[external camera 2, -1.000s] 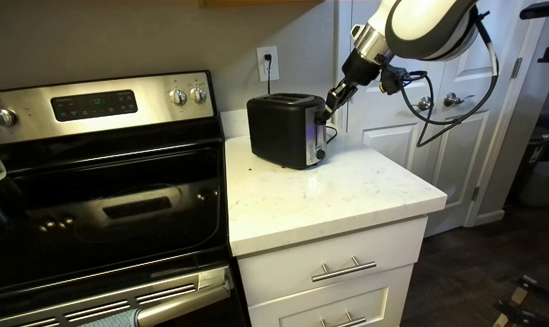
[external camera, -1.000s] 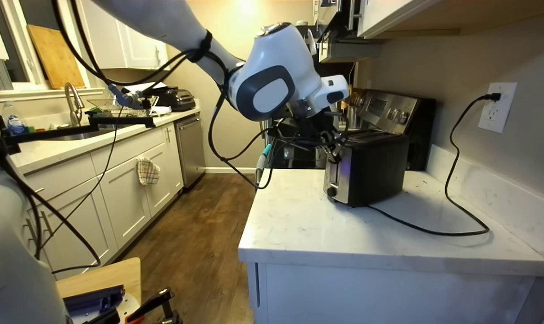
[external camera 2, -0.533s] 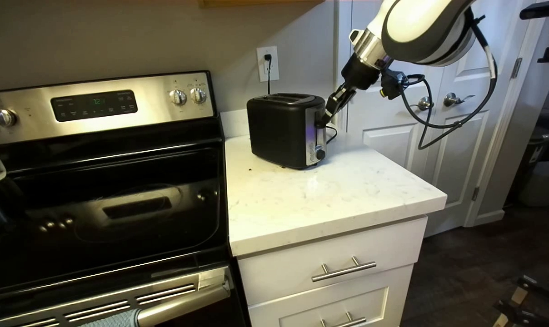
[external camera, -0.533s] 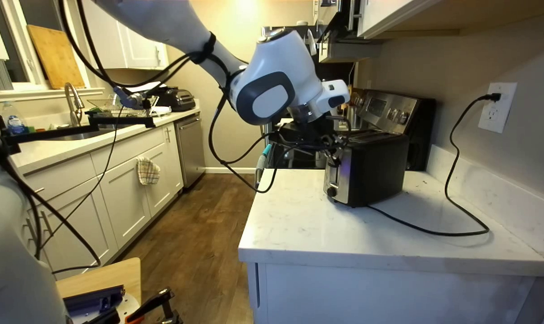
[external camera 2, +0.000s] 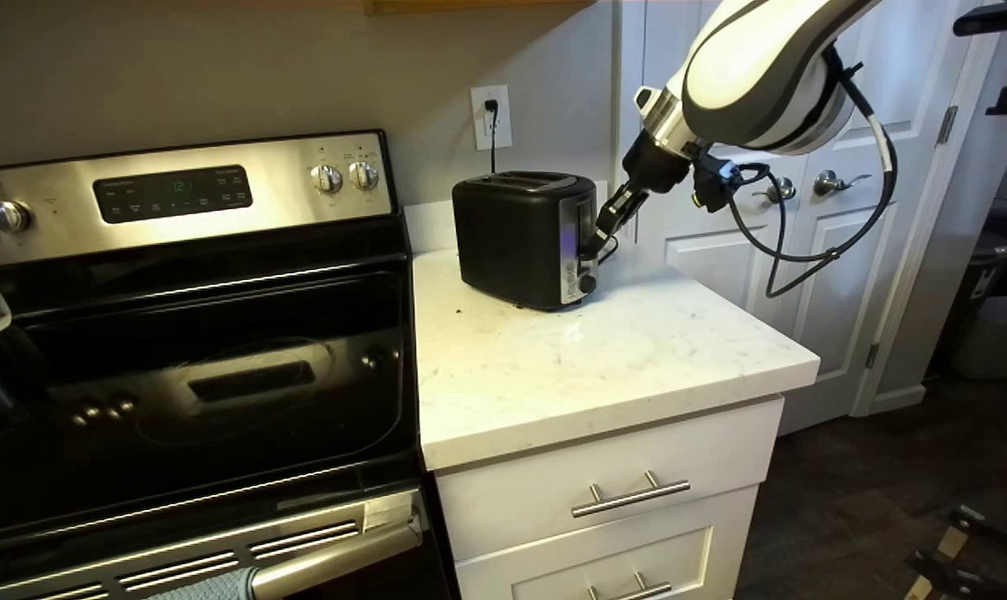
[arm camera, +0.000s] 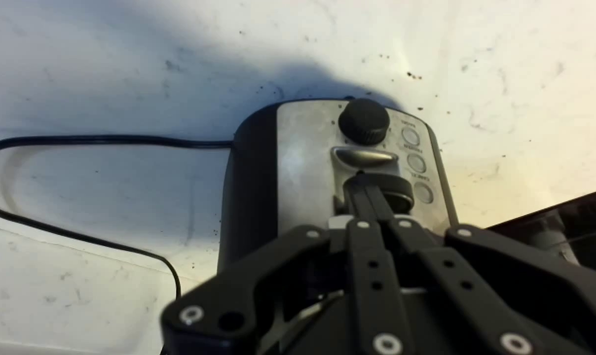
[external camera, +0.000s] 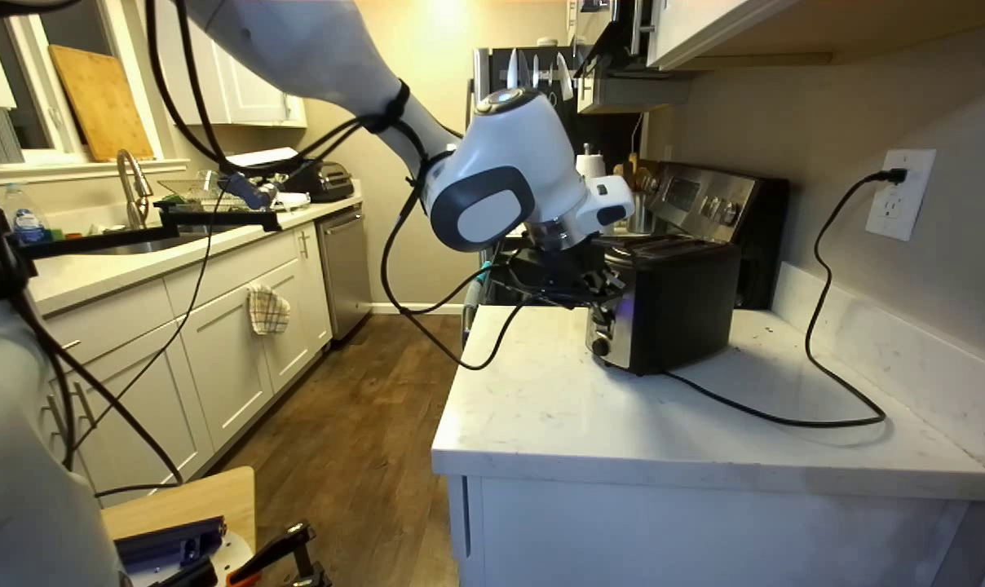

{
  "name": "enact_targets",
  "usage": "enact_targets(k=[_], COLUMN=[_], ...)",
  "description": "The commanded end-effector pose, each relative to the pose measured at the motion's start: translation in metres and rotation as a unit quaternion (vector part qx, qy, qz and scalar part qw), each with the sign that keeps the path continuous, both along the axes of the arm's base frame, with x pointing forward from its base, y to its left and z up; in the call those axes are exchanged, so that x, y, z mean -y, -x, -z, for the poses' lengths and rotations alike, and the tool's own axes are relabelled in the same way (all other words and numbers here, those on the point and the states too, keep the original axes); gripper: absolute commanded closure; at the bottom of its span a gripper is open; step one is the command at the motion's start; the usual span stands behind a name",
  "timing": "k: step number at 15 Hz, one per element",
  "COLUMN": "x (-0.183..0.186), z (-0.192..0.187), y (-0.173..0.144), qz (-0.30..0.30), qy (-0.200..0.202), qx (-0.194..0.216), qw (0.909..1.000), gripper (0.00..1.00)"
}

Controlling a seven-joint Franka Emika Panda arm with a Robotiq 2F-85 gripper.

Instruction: Push the toaster lever down

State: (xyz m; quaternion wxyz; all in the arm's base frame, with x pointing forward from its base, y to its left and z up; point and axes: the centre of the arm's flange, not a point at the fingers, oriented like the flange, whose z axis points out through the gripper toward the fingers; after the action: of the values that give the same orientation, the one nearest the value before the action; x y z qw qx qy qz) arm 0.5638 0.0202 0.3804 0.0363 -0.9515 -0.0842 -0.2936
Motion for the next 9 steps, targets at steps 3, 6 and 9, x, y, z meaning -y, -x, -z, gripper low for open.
enact_targets(k=[3,6,9], x=[-0.001,0.000,-0.007], z=[0.076,0.092,0.051], y=[-0.010,-0.001,0.007], qz=[-0.022,-0.024,-0.037], qy=[0.002,0.004,0.012], qx=[0.004,0.013,0.032], qw=[0.9998,0.9996,0.9988], gripper=[1.00,1.00,1.00])
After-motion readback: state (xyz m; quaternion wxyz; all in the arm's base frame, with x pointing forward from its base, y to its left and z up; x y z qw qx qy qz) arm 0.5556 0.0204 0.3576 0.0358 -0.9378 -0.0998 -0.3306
